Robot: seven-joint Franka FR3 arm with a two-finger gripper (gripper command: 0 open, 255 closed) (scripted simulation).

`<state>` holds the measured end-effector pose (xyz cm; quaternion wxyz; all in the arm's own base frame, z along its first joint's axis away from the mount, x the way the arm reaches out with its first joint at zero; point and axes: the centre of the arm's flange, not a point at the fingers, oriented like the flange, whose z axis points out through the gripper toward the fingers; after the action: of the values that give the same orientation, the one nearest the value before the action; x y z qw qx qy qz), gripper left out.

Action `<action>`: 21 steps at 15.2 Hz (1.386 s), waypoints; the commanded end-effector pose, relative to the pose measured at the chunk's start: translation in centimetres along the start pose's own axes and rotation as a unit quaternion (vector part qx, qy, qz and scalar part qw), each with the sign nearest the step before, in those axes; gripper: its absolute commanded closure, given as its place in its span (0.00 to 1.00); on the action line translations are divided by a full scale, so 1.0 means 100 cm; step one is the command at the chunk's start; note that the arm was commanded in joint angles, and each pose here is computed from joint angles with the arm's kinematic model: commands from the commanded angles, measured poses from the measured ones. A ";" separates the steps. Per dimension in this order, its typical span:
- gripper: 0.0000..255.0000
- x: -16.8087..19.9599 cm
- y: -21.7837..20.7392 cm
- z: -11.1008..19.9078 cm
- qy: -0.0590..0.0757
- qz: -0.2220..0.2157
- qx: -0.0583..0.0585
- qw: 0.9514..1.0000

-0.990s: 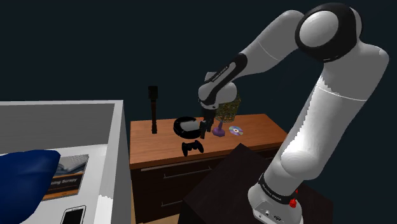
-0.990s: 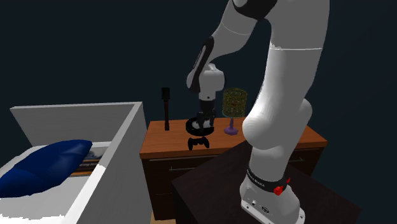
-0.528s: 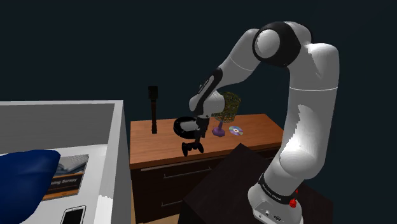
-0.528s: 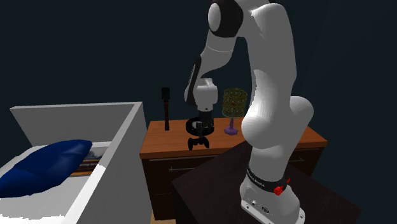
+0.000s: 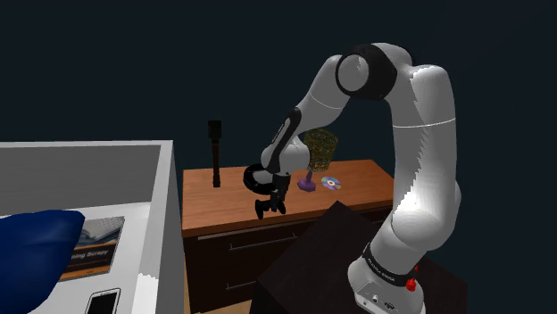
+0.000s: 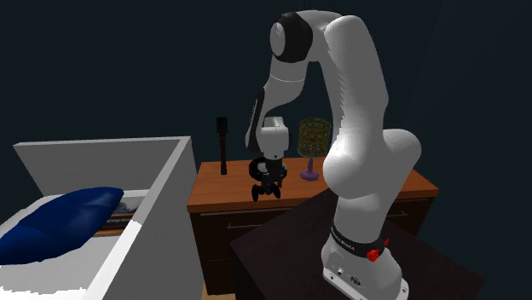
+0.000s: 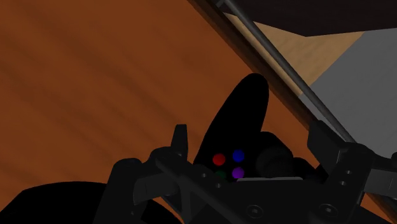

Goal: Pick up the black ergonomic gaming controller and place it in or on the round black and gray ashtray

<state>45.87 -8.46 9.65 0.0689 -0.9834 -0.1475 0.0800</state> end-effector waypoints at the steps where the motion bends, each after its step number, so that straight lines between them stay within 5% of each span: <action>1: 0.00 -0.001 0.001 0.006 0.000 0.000 0.000 1.000; 8: 0.00 0.000 0.001 0.006 0.000 0.000 0.000 1.000; 9: 1.00 0.000 0.001 0.006 0.000 0.000 0.000 1.000; 21: 1.00 -0.003 -0.001 -0.009 0.000 0.000 0.000 1.000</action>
<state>45.75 -8.60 10.17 0.0687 -0.9835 -0.1475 0.0797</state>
